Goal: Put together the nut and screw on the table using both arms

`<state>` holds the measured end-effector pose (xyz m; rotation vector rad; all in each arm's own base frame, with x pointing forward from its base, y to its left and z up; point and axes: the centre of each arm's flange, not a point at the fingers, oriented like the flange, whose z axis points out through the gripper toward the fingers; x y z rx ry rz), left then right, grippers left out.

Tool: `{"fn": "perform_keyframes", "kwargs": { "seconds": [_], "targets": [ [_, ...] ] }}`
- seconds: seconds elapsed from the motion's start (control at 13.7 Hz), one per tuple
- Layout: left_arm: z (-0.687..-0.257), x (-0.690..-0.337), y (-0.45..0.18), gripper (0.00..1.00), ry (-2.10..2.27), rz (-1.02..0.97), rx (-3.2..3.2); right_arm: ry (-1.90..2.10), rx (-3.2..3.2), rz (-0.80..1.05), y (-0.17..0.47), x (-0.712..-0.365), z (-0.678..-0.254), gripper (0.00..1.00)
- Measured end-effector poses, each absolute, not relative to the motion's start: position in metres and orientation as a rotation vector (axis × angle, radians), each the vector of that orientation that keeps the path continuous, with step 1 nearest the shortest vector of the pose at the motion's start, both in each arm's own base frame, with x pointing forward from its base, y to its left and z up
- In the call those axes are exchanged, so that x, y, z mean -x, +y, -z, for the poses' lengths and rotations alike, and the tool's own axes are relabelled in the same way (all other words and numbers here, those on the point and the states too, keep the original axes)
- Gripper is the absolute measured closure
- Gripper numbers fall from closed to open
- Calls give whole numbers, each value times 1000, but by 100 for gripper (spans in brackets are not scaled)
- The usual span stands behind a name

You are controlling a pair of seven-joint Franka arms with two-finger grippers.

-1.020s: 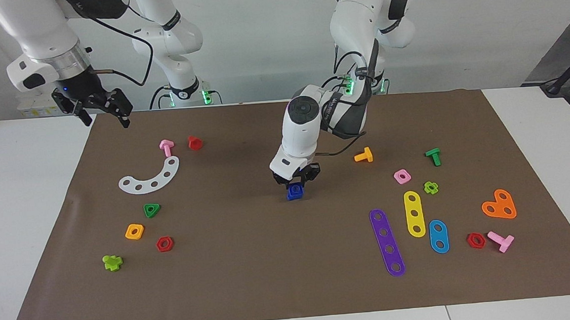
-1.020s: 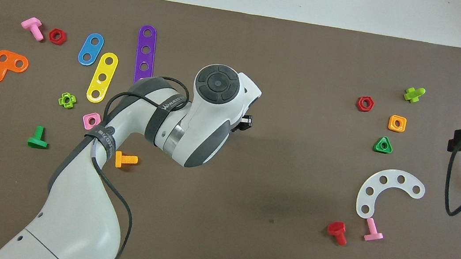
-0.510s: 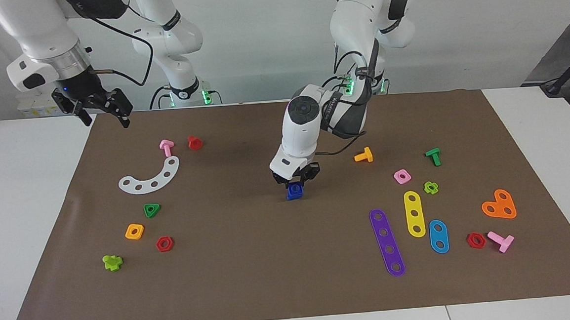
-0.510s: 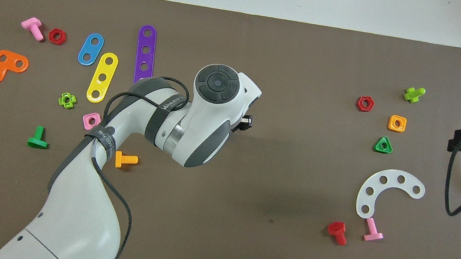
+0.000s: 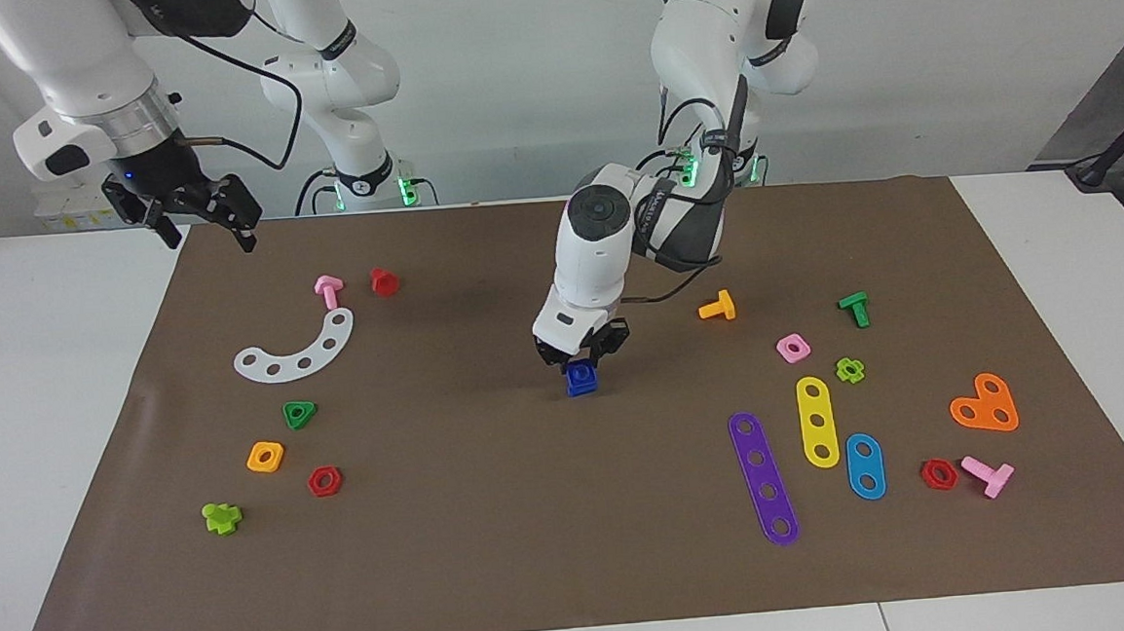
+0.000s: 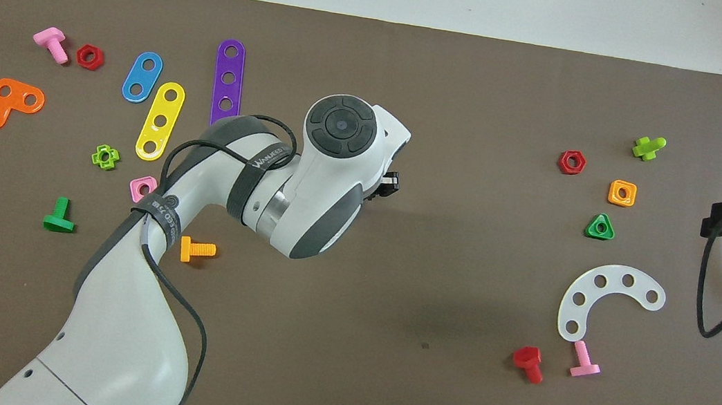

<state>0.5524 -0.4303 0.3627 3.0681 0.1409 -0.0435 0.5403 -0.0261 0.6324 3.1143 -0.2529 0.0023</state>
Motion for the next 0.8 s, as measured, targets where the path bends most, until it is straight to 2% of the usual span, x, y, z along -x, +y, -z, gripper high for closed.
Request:
{"fn": "perform_keyframes", "kwargs": {
  "seconds": [0.8],
  "targets": [
    [-350,-547,-430,53,142,85,-3086,-253,-3114,-2,-26,-540,-632,0]
  ]
}}
